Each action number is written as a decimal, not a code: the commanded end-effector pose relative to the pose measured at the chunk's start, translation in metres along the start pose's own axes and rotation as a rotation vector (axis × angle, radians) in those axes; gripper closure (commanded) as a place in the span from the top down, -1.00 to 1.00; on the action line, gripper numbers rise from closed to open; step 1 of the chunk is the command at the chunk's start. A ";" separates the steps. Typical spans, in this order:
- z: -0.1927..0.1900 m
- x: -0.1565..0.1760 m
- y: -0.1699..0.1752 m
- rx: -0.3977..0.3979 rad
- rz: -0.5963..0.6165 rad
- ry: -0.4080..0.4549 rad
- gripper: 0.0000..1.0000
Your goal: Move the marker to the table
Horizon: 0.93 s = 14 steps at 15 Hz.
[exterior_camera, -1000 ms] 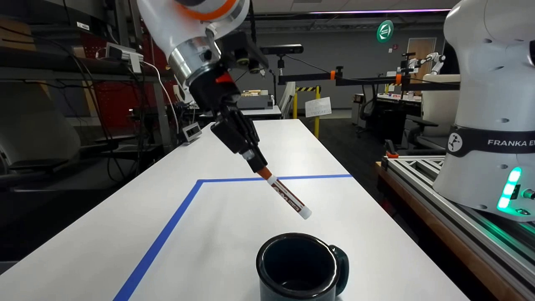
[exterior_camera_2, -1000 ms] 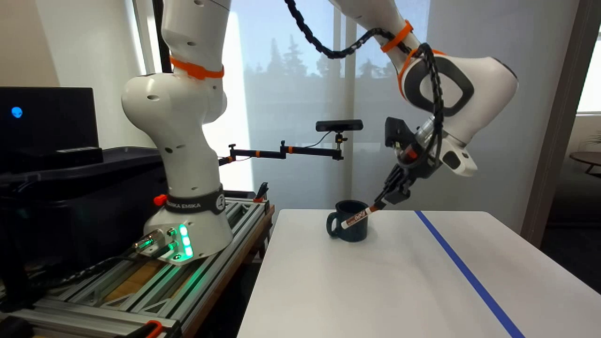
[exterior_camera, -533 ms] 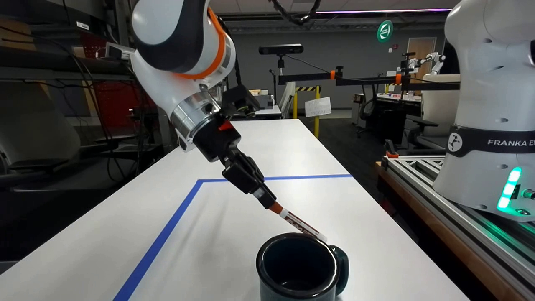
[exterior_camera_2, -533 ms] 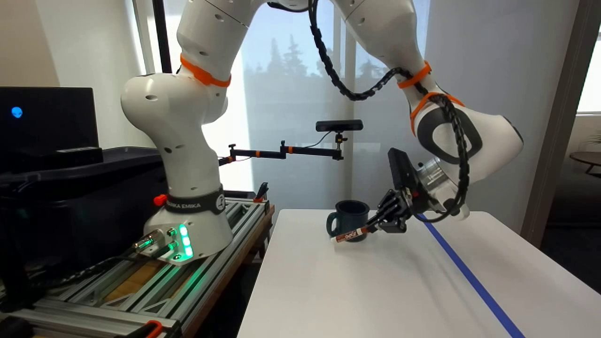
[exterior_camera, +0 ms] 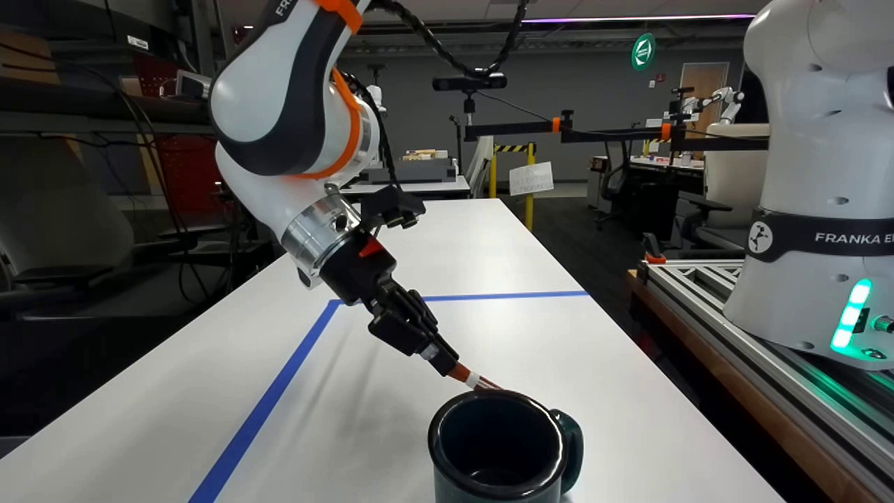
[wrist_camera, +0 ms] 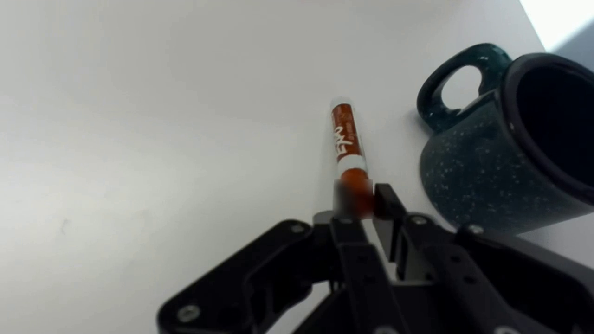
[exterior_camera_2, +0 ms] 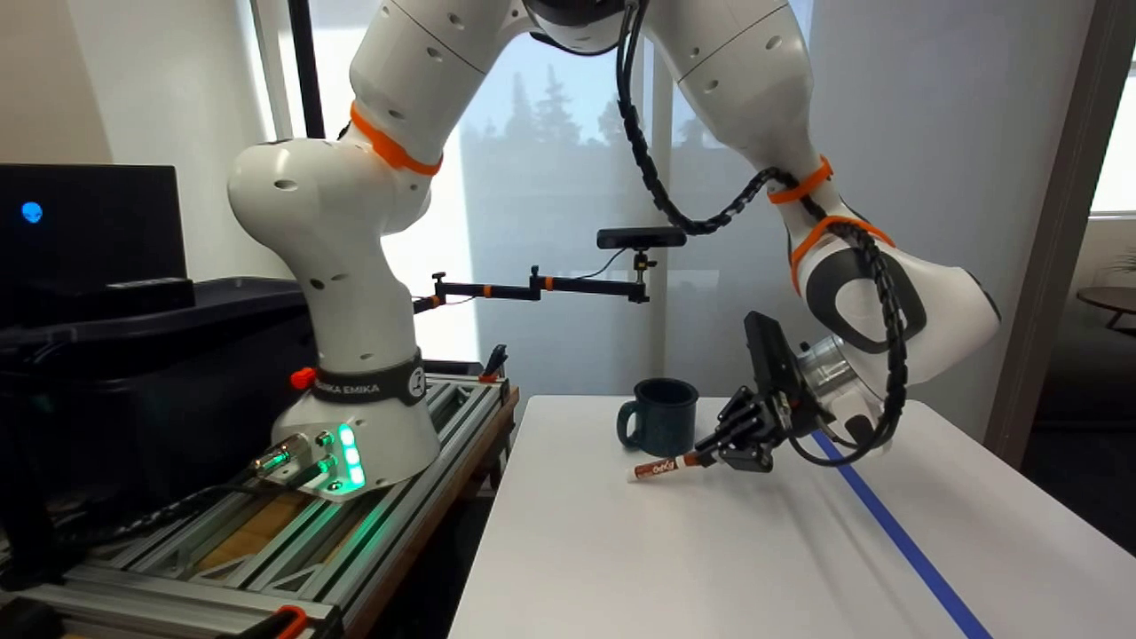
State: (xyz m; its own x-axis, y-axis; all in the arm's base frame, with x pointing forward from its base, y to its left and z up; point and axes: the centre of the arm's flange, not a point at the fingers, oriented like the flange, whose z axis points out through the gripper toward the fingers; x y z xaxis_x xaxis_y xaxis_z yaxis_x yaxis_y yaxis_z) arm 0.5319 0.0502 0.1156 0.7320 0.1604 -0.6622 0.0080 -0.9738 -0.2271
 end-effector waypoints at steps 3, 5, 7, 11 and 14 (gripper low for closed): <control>0.005 0.007 -0.012 -0.166 0.036 0.084 -0.92; 0.009 0.008 -0.018 -0.220 0.035 0.139 -0.92; 0.014 0.010 -0.024 -0.249 0.025 0.194 -0.92; 0.021 0.008 -0.035 -0.265 0.006 0.282 -0.92; 0.015 0.002 -0.043 -0.273 -0.013 0.329 -0.92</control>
State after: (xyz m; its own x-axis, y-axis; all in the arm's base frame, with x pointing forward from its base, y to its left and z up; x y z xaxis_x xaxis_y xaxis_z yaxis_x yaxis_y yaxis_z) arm 0.5384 0.0910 0.0995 0.8889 0.1491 -0.4331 0.1494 -0.9882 -0.0336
